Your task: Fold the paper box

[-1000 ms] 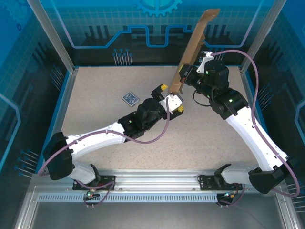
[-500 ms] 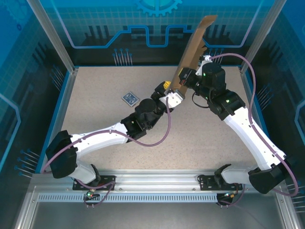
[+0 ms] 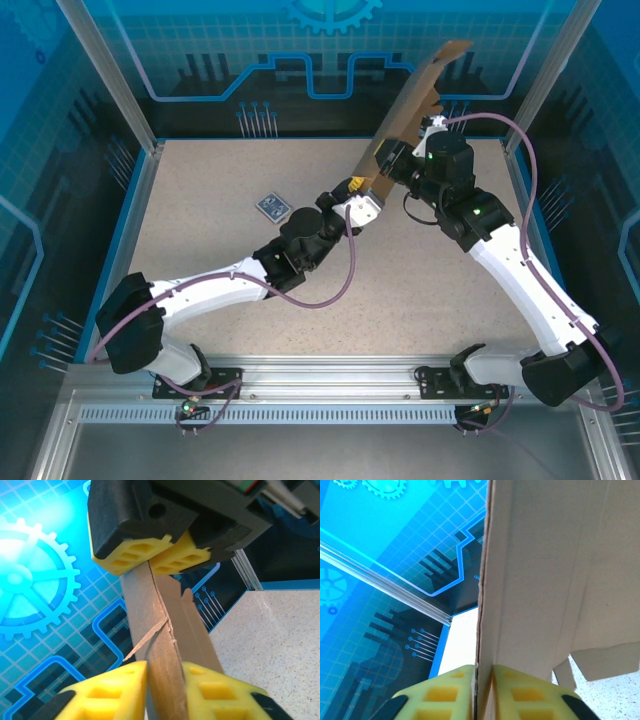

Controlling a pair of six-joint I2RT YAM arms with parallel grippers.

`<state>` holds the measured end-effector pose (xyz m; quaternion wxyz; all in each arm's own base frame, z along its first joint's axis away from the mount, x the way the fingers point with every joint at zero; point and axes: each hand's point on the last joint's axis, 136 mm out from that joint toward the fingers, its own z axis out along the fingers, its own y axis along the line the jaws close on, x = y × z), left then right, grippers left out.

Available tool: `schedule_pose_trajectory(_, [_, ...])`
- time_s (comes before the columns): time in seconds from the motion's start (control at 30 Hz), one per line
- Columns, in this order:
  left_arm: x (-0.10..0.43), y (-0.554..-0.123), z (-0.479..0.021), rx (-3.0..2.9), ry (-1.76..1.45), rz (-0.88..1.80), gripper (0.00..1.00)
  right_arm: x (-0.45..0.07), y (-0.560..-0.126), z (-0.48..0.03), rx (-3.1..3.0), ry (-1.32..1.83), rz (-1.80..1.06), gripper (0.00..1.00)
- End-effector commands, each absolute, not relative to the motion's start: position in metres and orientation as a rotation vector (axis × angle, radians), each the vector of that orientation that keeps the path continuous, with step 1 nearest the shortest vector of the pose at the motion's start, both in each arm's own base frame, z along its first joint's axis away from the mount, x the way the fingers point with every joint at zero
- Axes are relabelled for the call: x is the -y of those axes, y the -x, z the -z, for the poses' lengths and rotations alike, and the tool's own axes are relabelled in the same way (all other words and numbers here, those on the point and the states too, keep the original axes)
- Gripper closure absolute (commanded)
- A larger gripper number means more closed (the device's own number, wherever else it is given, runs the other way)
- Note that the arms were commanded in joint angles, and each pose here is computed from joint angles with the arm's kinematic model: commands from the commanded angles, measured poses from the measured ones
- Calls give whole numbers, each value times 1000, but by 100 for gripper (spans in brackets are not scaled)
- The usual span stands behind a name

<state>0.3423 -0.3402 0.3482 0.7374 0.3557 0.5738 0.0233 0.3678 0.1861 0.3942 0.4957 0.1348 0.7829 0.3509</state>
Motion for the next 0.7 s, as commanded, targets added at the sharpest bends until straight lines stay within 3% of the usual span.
schedule_pose_trajectory(0.0, [325, -346, -361, -1238, -724, -56, 83, -180, -363, -406, -1852, -326, -876, 79])
schedule_pose_trajectory(0.27, [296, -352, -384, -1227, -696, -82, 100, -169, -353, -432, -1789, -259, -857, 57])
schedule_pose_trajectory(0.53, [259, -347, -418, -1227, -743, -89, 100, -162, -319, -473, -1708, 43, -721, 30])
schedule_pose_trajectory(0.67, [236, -341, -437, -1233, -765, -86, 100, -167, -300, -488, -1678, 271, -623, 28])
